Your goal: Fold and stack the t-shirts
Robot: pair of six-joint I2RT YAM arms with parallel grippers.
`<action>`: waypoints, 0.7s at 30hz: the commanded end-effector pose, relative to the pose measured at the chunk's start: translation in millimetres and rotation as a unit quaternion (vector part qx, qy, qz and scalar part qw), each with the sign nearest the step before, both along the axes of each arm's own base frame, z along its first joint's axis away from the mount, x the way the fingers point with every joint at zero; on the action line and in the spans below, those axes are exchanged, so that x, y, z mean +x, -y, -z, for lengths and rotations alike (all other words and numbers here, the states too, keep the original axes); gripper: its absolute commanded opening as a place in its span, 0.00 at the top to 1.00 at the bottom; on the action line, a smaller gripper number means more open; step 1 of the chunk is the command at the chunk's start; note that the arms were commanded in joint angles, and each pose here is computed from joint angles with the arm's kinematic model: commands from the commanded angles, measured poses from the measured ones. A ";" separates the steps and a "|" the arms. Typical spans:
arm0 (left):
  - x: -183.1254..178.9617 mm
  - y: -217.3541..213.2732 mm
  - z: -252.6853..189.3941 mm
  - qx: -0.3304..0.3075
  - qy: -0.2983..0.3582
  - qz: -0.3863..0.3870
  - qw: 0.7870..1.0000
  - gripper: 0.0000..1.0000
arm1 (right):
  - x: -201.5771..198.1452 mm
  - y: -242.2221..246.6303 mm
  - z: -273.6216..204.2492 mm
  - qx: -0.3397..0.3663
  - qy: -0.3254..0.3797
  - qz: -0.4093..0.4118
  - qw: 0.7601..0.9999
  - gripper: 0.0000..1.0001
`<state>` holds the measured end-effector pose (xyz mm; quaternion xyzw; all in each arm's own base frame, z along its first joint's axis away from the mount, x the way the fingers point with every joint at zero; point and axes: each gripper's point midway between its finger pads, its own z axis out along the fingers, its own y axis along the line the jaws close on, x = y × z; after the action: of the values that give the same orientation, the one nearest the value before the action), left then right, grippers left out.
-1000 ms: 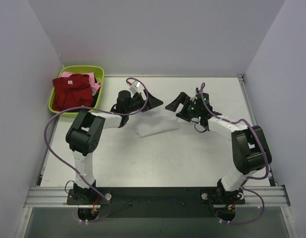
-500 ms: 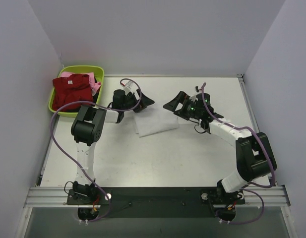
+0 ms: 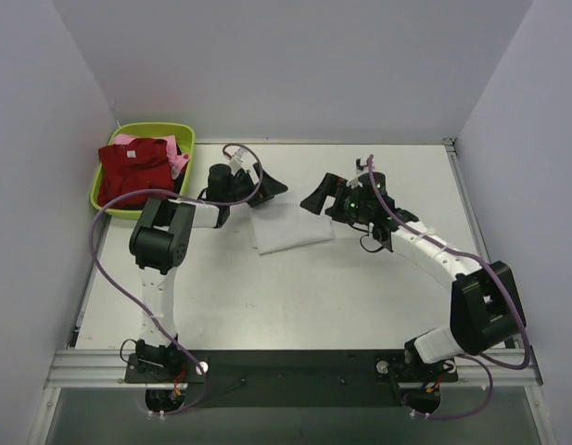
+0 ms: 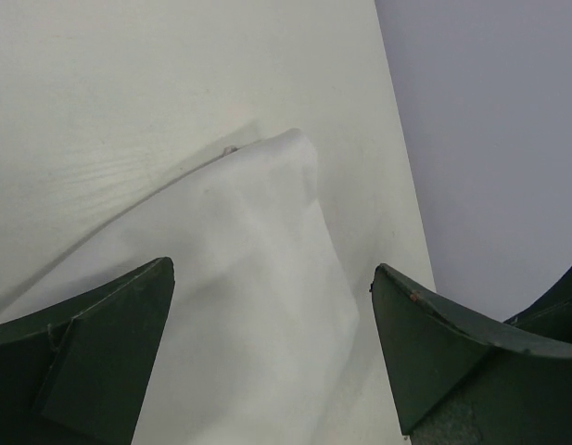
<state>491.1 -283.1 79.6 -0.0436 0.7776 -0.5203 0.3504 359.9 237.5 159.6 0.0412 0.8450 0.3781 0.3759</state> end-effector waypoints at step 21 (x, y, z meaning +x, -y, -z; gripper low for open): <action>-148.8 -88.6 -149.9 0.271 0.058 -0.136 0.951 0.03 | -70.2 51.2 -87.2 -0.178 0.132 0.059 0.973 0.00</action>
<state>371.8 -221.6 260.3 -0.0183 0.8184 -0.2977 0.4911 301.7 195.0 237.4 -0.0186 0.8398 0.2328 0.4900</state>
